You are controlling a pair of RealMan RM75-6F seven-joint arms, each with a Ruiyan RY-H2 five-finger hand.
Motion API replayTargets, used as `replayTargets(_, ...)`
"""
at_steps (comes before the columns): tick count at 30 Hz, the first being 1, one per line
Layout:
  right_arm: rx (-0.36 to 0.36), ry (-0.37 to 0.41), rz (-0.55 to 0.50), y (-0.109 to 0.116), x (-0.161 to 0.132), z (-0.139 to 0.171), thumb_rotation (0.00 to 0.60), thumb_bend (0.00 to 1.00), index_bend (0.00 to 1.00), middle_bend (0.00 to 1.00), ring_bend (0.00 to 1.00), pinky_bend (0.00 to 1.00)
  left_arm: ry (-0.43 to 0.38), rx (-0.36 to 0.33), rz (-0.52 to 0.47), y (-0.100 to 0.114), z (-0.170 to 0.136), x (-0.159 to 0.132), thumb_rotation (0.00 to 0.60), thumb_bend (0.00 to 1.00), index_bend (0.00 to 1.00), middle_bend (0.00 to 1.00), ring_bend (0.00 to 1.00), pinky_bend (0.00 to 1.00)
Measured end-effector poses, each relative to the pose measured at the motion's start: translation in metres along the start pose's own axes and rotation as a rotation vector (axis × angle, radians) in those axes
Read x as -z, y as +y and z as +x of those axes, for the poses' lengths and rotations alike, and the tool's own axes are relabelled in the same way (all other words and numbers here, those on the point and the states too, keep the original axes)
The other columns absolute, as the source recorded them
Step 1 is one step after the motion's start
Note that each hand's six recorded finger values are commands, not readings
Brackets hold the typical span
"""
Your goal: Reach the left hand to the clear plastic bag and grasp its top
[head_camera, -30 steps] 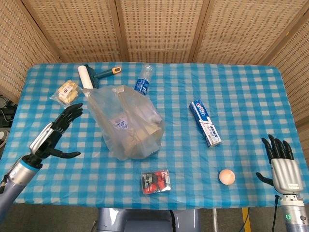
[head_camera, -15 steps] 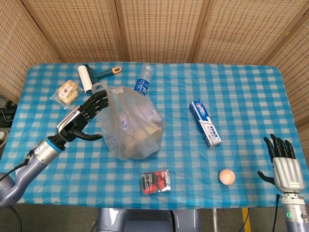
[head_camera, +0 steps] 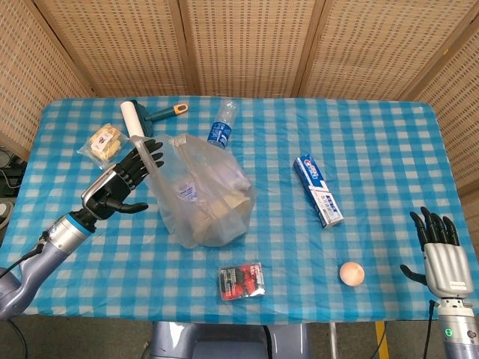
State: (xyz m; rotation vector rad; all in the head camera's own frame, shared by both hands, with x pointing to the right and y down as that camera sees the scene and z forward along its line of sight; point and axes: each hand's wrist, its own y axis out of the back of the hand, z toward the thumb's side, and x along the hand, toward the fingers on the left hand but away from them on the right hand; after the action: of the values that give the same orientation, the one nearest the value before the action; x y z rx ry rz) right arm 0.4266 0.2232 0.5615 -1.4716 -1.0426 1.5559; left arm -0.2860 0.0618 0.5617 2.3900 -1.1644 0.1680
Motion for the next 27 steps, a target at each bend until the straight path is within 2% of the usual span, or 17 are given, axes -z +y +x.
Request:
replayTargets(8, 0.0, -0.001, 0.003, -0.001, -0.001, 0.0, 0.6, 0.0, 0.0, 0.0, 0.0, 0.0, 0.019, 0.08, 0.005, -0.019, 0.016, 0.001, 0.6, 0.0, 0.0, 0.0, 0.0, 0.0)
replayTargets(12, -0.003, -0.009, 0.0, -0.001, 0.002, -0.001, 0.6, 0.0, 0.0, 0.0, 0.0, 0.0, 0.039, 0.139, 0.022, -0.036, 0.023, 0.004, 0.6, 0.0, 0.0, 0.0, 0.0, 0.0)
replayTargets(27, -0.001, -0.023, -0.006, 0.001, 0.006, -0.003, 0.6, 0.0, 0.0, 0.0, 0.0, 0.0, 0.043, 0.176, 0.059, -0.062, 0.062, -0.008, 0.6, 0.0, 0.0, 0.0, 0.0, 0.0)
